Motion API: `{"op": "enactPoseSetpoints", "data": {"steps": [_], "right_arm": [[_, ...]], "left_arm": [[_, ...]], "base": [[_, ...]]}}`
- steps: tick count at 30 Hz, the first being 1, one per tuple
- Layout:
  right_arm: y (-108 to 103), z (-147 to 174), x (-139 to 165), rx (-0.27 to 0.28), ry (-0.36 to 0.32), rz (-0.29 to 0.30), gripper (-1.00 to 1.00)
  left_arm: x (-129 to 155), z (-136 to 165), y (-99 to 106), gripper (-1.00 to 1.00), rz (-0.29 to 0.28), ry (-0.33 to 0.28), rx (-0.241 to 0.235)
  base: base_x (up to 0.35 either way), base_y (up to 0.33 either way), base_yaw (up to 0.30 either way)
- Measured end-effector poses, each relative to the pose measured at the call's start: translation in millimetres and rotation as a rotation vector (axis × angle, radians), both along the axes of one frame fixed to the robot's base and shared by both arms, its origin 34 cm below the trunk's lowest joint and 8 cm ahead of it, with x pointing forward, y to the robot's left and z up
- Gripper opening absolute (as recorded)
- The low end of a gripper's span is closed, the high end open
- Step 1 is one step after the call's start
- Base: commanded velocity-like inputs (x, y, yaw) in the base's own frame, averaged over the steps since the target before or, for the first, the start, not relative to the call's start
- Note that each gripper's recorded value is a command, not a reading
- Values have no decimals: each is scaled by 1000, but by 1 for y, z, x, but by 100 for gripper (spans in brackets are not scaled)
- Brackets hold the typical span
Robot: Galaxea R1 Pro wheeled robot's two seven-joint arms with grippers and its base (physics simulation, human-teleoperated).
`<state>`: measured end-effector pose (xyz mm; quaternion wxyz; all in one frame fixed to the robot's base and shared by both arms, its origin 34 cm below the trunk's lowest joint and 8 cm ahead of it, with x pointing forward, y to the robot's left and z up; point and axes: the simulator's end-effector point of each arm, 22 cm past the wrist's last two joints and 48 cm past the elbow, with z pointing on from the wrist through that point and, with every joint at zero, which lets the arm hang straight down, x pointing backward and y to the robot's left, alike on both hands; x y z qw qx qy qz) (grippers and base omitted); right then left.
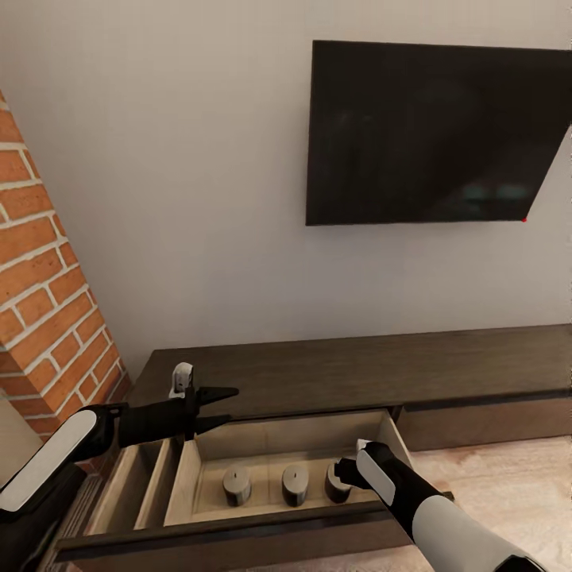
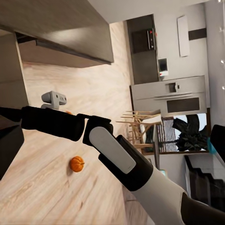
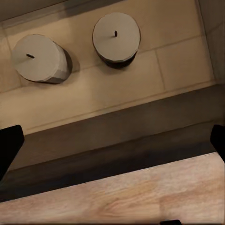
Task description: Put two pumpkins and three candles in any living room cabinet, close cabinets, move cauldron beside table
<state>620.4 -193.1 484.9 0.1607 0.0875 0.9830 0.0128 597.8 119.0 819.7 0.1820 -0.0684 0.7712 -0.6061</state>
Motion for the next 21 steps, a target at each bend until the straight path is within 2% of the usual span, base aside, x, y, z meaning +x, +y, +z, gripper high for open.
{"op": "enactPoseSetpoints", "data": {"steps": [9,21], "right_arm": [[0,18,3,0,0,0,100],[1,41,5,1,1,0,100]], "left_arm": [[3,18,-2,100,-1,0,-3],[5,41,-2,100,-2,1,-5]], "base": [[-205,62,0],[-13,4,0]]}}
